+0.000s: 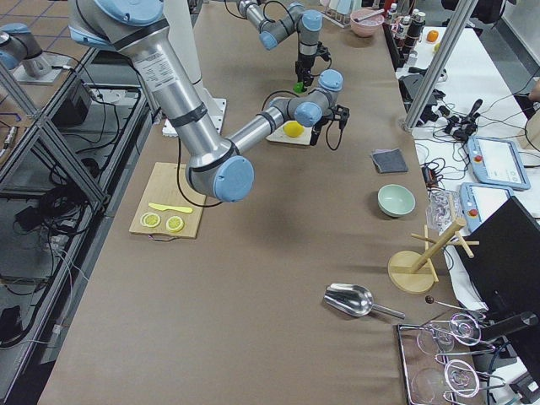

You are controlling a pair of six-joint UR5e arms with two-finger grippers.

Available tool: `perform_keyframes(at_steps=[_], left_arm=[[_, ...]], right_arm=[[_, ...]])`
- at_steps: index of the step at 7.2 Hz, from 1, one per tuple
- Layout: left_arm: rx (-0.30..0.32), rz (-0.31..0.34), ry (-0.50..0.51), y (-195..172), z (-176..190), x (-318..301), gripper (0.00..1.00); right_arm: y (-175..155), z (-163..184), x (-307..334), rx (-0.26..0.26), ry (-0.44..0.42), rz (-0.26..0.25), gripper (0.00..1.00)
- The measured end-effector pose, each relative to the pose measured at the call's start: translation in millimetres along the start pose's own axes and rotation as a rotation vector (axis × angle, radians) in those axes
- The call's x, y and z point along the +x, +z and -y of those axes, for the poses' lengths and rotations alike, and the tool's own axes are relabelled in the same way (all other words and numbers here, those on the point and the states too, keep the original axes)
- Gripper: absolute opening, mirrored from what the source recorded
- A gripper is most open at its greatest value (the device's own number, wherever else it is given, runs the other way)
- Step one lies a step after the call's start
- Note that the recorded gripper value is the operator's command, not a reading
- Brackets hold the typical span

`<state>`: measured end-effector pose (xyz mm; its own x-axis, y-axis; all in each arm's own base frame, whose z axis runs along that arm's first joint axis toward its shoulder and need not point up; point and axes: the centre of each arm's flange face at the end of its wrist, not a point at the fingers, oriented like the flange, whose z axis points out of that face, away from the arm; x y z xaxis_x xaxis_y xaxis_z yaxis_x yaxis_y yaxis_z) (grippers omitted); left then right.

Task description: Place all lemons on tray

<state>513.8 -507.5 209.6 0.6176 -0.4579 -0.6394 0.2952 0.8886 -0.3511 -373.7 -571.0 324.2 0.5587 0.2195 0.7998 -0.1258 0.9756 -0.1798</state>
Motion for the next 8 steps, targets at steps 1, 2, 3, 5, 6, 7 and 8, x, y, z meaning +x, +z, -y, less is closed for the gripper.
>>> perform_keyframes(at_steps=[1, 2, 3, 5, 6, 7, 8], left_arm=[[0.015, 0.004, -0.003, 13.8, -9.0, 10.1, 0.36], [0.040, 0.002, -0.001, 28.6, -20.5, 16.5, 0.99], [0.055, -0.005, 0.000, 39.7, -28.4, 19.3, 0.98], [0.063, -0.019, 0.001, 40.9, -32.6, 20.1, 0.98], [0.062, -0.028, 0.009, 31.9, -28.5, 15.2, 0.98], [0.047, -0.028, 0.025, 15.5, -11.0, -2.6, 0.98], [0.026, -0.021, 0.052, -6.3, 16.5, -29.8, 0.98]], right_arm=[[-44.8, 30.6, 69.4, 0.063, 0.016, -0.003, 1.00], [-82.3, 53.3, 138.9, 0.119, -0.005, -0.026, 1.00], [-108.8, 67.4, 197.8, 0.148, -0.061, -0.067, 1.00], [-143.5, 84.4, 293.5, 0.118, -0.204, -0.193, 1.00], [-154.0, 89.2, 328.1, 0.091, -0.254, -0.240, 1.00], [-159.6, 89.2, 357.2, 0.072, -0.262, -0.260, 1.00], [-162.9, 85.3, 382.5, 0.062, -0.243, -0.267, 1.00]])
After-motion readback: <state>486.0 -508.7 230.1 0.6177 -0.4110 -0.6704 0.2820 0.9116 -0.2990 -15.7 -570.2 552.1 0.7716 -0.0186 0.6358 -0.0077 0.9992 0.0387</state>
